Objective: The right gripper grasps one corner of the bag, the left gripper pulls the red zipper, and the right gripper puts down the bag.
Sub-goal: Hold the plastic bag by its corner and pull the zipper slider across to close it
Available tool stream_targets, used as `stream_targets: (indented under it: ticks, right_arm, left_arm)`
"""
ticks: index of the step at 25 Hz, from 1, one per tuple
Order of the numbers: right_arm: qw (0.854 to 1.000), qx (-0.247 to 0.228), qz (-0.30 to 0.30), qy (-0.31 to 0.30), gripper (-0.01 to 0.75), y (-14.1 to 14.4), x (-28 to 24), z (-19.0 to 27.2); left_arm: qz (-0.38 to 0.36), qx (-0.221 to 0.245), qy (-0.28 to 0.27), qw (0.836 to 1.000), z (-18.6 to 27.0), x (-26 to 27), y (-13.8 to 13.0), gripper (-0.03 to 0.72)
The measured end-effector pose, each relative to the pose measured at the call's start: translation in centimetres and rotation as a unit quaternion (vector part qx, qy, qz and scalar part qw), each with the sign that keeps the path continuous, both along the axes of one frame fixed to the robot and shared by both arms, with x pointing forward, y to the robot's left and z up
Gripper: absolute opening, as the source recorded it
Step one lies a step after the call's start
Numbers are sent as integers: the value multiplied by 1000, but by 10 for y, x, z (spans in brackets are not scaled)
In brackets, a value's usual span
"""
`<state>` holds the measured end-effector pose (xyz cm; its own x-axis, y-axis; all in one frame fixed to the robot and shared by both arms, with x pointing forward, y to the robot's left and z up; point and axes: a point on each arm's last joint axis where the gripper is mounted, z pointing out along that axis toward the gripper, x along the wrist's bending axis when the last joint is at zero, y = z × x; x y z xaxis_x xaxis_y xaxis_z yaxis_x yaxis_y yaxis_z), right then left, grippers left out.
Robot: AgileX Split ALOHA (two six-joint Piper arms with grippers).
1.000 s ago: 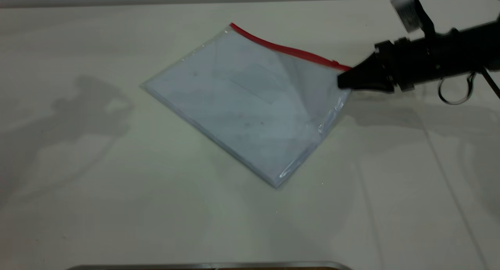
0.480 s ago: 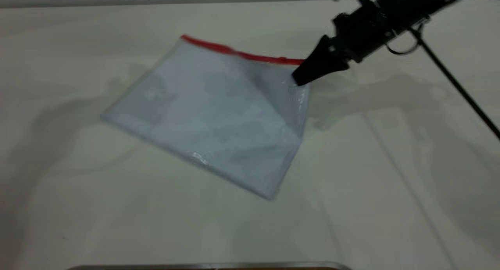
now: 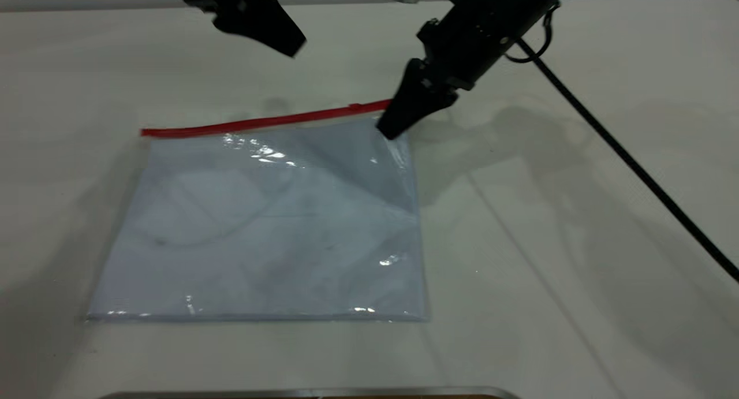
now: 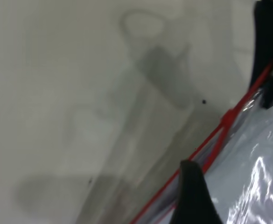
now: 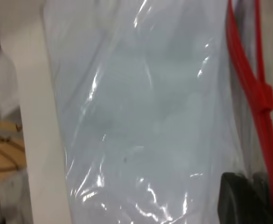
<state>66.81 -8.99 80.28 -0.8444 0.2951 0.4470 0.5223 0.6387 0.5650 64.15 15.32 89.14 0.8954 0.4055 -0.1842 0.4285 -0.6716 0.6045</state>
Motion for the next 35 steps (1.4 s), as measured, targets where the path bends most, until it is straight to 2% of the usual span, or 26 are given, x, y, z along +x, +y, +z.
stream_targets:
  ticks: [8,25,29,35]
  right_arm:
    - [998,49,11,-44,32,11,2,5]
    - [996,63,22,-59,32,12,2,7]
    - [996,63,22,-59,32,12,2,7]
    - [996,61,19,-62,32,12,3,7]
  left_arm:
    - [-42,-2,-7,999,-23,-2,-7,546]
    - [-50,-50,-31,997,-59,1,-15,532]
    - [-50,-51,-29,997,-66,1,-16,441]
    - [-57,-54,-28,997,-69,0,-17,211]
